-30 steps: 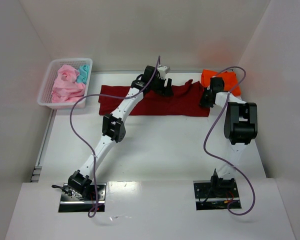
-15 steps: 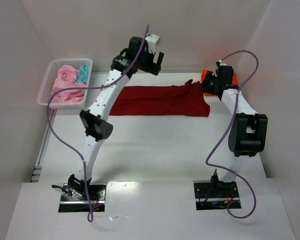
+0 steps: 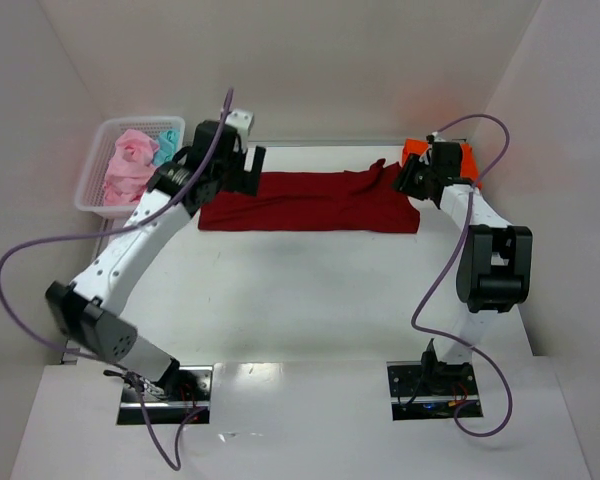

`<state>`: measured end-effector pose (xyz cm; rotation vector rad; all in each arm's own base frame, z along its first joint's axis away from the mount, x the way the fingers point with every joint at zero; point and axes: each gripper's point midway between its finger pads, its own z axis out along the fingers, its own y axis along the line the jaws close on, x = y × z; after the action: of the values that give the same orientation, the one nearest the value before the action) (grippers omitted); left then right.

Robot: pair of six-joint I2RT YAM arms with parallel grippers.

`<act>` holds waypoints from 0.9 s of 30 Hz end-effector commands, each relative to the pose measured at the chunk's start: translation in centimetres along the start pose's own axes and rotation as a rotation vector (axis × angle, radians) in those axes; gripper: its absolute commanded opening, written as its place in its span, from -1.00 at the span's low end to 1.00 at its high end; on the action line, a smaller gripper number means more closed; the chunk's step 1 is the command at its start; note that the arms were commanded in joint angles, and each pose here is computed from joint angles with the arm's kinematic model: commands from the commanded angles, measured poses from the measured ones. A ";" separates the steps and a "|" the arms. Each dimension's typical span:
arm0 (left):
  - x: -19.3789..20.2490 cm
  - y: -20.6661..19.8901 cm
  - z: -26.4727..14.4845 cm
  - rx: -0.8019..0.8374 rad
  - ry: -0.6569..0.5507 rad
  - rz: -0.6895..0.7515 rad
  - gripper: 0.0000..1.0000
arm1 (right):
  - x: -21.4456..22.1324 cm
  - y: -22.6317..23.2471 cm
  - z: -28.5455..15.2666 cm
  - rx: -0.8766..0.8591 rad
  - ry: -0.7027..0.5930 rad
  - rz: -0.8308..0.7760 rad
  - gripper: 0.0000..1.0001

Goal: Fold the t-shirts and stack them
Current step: Fold the other side of the tshirt into a rectangle

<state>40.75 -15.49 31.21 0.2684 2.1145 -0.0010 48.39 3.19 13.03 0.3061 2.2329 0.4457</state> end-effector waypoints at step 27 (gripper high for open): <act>13.5 6.1 19.0 -0.135 0.070 -0.519 0.82 | 5.9 -4.3 1.4 0.121 0.111 -0.019 -0.38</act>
<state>48.94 -7.54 9.86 -0.3760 2.2273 -0.0636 45.16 2.15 6.98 0.3458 2.3744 0.3519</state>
